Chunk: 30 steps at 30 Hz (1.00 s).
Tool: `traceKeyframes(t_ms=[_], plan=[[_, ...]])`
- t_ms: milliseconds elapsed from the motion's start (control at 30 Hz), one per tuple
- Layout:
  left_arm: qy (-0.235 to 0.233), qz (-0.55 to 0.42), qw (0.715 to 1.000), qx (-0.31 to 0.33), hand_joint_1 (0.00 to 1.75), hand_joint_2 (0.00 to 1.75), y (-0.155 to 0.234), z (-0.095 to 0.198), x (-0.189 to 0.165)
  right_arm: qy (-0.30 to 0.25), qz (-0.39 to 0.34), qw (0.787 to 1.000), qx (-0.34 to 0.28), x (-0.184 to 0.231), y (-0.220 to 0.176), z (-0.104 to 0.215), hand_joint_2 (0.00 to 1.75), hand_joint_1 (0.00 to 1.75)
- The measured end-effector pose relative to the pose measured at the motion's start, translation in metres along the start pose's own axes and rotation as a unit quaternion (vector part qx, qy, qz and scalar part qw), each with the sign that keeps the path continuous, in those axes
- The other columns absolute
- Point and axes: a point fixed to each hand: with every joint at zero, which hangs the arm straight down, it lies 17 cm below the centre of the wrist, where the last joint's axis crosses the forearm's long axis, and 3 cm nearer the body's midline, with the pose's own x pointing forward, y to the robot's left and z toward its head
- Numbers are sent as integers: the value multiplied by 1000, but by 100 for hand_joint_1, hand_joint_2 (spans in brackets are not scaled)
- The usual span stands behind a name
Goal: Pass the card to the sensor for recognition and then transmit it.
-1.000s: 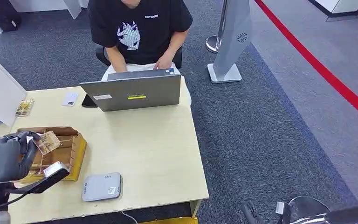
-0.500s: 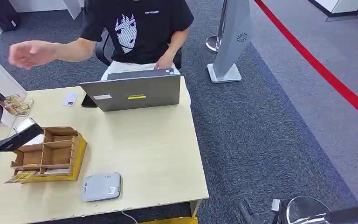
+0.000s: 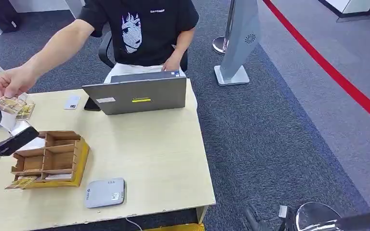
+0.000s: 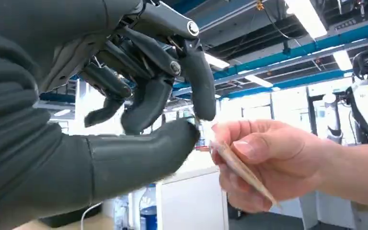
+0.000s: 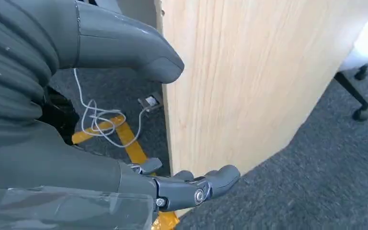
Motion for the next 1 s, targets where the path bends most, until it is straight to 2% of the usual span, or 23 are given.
traceKeyframes(t_ms=[267, 433, 567, 667, 833, 967, 1000], plan=[[-3, -1, 1000, 19, 0, 175, 1, 11, -1, 6, -3, 1000, 1, -2, 1, 1, 175, 0], [-12, 93, 986, 136, 0, 175, 45, 34, 13, 7, -9, 1000, -1, -4, -4, 5, 175, 0], [-24, 173, 950, 259, 0, 175, 92, 93, 37, 7, -14, 1000, -15, -4, -13, 14, 175, 0], [-26, 231, 916, 326, 0, 175, 125, 138, 45, 5, -24, 999, -29, -2, -26, 24, 175, 0], [-5, 252, 899, 359, 0, 175, 147, 171, 44, -2, -31, 999, -35, 3, -30, 29, 175, 0], [32, 303, 870, 389, 0, 175, 157, 202, 31, 16, -41, 998, -41, -2, -37, 33, 175, 0], [42, 309, 864, 395, 0, 175, 158, 210, 27, 20, -40, 998, -45, -5, -41, 36, 175, 166]])
